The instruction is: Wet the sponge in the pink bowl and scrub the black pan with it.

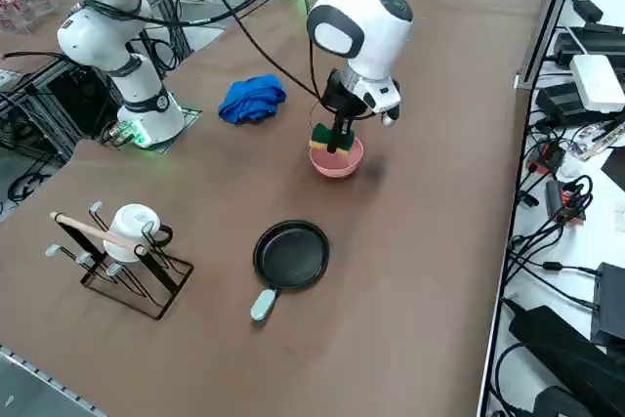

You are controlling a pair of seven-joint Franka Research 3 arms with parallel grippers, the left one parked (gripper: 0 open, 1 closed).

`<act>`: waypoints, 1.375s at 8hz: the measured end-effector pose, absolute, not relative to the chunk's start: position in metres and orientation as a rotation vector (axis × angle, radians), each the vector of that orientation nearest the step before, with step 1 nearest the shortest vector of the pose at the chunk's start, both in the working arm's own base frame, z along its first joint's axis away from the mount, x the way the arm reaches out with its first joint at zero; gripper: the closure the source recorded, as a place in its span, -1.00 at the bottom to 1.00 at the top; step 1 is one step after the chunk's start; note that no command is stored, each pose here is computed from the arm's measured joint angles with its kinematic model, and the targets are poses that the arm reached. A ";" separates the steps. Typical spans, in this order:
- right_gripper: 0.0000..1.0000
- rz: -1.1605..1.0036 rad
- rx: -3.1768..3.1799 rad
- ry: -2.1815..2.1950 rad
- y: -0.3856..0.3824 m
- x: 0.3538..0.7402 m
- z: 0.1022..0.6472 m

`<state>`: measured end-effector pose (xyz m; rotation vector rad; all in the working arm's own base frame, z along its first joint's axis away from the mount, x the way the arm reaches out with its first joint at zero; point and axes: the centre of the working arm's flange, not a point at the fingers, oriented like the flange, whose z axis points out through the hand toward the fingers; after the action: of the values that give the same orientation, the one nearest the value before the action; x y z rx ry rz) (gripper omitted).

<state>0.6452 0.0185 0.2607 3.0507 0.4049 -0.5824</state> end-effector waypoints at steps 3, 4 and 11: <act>0.30 -0.565 3.051 0.333 -0.014 0.647 0.269; 0.30 -0.551 3.045 0.293 -0.045 0.647 0.276; 0.30 -0.452 3.112 0.322 -0.249 0.634 0.250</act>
<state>0.6337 -0.2492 0.2501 3.1120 0.3220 -0.4523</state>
